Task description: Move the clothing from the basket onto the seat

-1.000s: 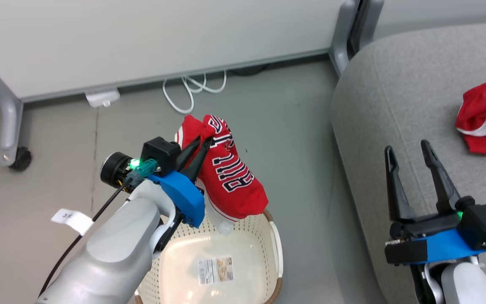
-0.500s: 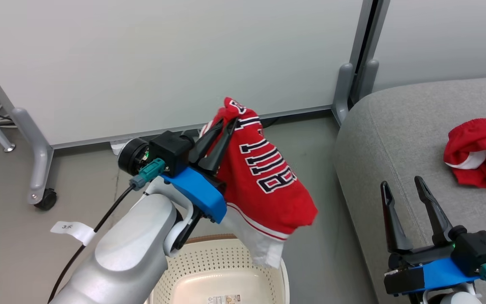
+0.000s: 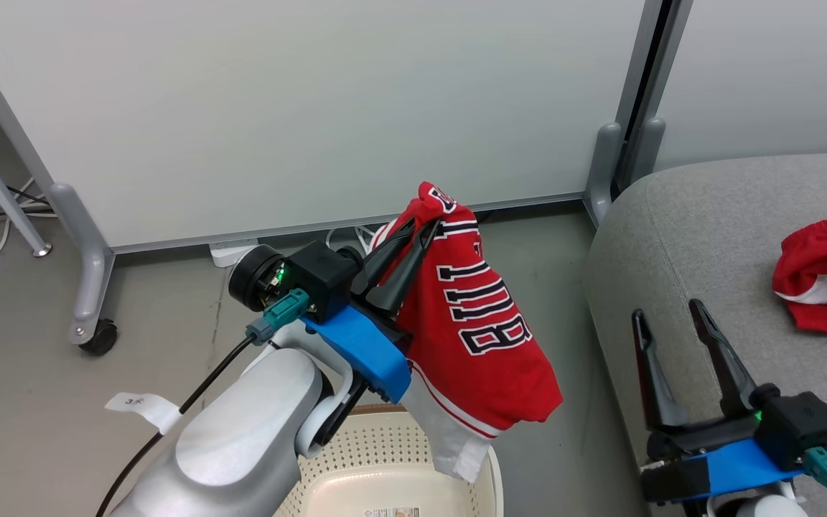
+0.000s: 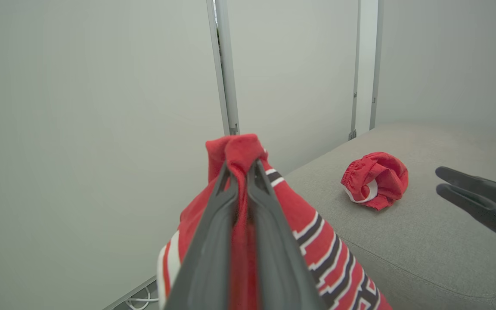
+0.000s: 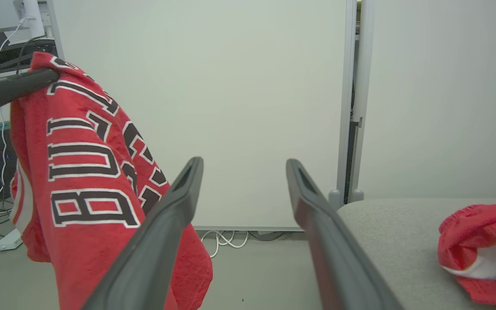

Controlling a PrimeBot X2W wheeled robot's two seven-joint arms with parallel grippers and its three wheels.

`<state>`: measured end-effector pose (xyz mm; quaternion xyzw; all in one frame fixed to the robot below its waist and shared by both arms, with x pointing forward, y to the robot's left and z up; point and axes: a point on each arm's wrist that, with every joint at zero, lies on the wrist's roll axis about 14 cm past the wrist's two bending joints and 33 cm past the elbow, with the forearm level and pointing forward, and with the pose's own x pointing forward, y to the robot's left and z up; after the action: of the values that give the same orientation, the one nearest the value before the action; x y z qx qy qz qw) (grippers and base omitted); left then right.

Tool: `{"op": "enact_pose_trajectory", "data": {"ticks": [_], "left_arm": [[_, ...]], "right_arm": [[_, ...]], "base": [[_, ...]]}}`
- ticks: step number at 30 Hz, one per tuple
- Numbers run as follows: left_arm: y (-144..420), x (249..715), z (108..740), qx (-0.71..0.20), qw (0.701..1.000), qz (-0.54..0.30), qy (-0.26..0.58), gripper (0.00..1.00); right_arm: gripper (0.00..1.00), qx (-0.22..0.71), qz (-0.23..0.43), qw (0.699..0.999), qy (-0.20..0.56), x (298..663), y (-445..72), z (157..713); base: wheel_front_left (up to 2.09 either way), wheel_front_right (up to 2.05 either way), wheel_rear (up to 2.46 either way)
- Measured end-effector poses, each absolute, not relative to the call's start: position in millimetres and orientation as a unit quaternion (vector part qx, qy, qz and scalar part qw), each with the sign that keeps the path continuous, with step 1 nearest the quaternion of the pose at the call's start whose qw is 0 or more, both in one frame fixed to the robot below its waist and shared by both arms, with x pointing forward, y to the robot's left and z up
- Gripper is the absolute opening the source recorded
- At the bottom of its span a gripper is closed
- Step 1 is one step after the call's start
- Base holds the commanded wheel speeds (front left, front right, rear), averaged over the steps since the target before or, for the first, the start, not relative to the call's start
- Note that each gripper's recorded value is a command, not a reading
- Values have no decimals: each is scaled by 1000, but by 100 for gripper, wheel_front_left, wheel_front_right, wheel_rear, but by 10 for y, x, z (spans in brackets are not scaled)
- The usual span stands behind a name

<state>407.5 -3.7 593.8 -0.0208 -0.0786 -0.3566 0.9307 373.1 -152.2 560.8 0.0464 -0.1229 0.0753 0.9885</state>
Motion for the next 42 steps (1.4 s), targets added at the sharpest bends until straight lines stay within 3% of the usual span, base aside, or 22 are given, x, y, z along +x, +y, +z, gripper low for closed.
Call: {"op": "enact_pose_trajectory", "data": {"ticks": [12,21,29,30,31,42], "left_arm": [[9,4050,5944,-18,933,-352,-81,0],[40,4047,5930,-17,934,-348,-80,0],[22,4024,5939,-15,932,-352,-83,0],[13,4017,5941,-16,932,-353,-83,0],[3,4011,5943,-17,931,-354,-84,0],[19,4019,5925,-17,933,-351,-83,0]], "right_arm": [[100,20,198,963,-180,3866,-831,6056],[100,-16,293,947,-131,4012,-301,5800],[100,-26,332,940,-70,4114,28,5473],[22,-25,335,940,-63,4120,56,5437],[0,-24,337,939,-59,4122,83,5419],[0,-16,341,938,-58,4152,156,5445]], "base": [[0,0,0],[0,0,0],[0,0,0],[0,0,0],[0,0,0],[0,0,0]]}}
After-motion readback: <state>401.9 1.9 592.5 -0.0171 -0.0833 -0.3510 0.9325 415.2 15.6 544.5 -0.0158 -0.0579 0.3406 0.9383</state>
